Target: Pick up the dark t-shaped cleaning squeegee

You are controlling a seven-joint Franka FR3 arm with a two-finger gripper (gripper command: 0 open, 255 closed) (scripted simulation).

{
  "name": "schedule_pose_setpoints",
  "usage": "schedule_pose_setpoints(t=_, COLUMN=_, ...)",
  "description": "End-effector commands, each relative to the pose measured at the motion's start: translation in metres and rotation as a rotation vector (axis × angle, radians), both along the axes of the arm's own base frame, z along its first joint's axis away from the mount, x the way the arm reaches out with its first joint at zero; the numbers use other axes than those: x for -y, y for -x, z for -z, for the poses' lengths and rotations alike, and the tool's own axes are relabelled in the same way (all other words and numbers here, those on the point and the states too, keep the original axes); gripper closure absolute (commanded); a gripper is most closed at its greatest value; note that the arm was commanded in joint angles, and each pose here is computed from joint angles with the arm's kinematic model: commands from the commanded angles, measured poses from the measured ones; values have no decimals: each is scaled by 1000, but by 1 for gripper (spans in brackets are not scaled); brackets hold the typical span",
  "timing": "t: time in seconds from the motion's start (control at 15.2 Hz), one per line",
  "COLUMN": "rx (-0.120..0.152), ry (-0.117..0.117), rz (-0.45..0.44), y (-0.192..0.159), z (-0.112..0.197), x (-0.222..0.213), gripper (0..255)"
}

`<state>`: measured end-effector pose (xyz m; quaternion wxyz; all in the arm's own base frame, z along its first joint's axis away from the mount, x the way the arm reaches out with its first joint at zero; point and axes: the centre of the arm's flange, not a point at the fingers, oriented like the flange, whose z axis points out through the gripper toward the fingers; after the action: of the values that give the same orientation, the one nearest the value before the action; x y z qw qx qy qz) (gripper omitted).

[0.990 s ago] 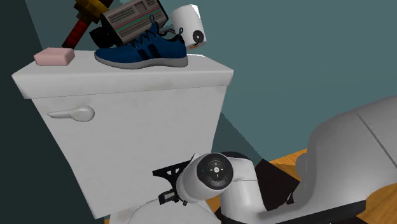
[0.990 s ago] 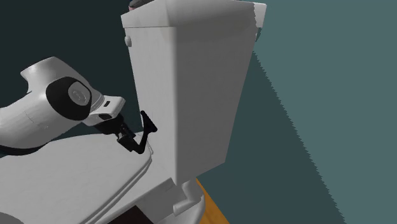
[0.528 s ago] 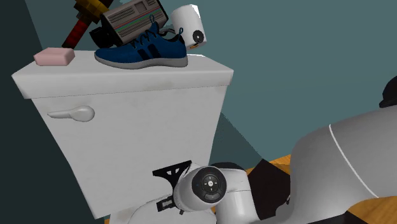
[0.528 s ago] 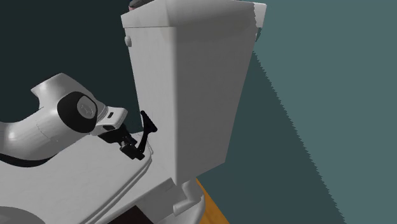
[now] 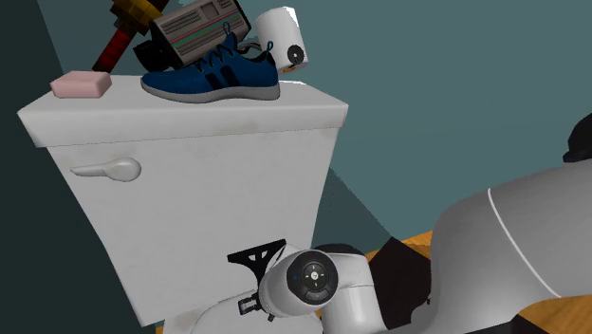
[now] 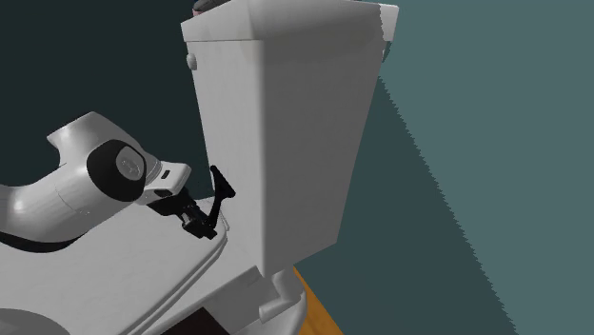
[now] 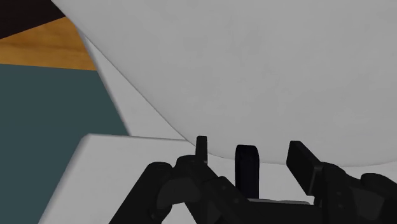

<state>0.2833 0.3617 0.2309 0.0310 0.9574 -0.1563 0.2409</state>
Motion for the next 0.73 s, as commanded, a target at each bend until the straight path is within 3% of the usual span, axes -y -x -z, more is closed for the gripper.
schedule_pose_setpoints(t=0.0, rx=-2, ry=4, rz=0, y=1, z=2, x=1, gripper=255)
schedule_pose_setpoints(t=0.2, rx=-2, ry=4, rz=0, y=0, z=2, x=0, gripper=255)
schedule_pose_setpoints(t=0.66, rx=-2, ry=4, rz=0, y=0, z=-34, x=0, gripper=255)
